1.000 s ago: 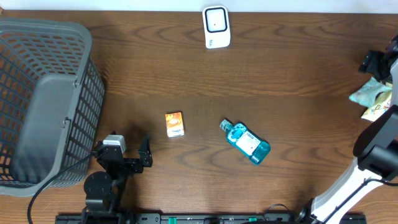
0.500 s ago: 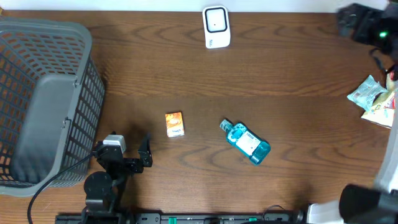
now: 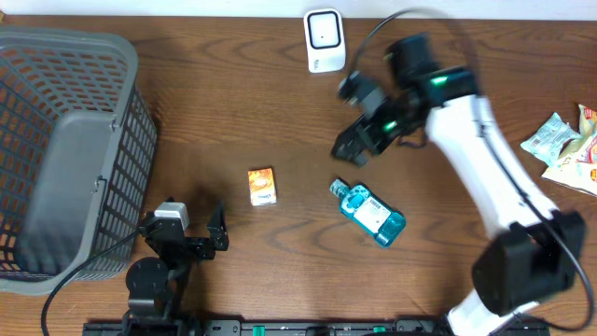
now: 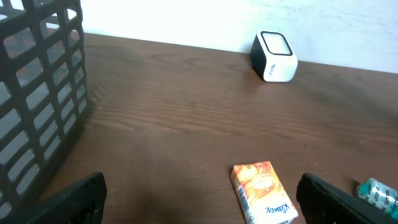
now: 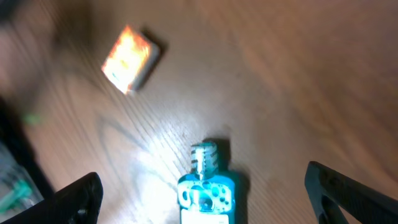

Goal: Scan the item barcode
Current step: 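Reach the right gripper down and grasp the blue mouthwash bottle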

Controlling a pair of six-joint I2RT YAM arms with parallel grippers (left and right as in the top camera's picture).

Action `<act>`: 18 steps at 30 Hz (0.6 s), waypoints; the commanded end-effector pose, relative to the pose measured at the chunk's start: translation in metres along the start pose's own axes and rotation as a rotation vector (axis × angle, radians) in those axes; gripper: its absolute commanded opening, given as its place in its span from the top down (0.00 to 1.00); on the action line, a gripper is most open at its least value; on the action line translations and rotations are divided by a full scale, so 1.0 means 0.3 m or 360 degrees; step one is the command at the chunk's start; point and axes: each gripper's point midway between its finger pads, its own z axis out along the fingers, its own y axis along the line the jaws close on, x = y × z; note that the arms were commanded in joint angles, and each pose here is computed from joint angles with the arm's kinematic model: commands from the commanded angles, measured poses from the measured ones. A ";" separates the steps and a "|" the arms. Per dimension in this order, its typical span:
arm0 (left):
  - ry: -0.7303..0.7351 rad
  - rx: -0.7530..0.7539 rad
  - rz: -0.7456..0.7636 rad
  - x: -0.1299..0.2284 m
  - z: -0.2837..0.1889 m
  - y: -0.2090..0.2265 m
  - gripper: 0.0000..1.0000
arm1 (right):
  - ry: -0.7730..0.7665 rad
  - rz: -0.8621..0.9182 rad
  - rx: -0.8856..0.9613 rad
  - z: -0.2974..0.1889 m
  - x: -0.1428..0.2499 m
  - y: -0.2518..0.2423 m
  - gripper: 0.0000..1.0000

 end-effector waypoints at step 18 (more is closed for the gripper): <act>0.0072 0.0007 0.0018 0.047 0.005 0.002 0.02 | 0.0730 0.0062 -0.0085 0.473 0.320 -0.015 0.11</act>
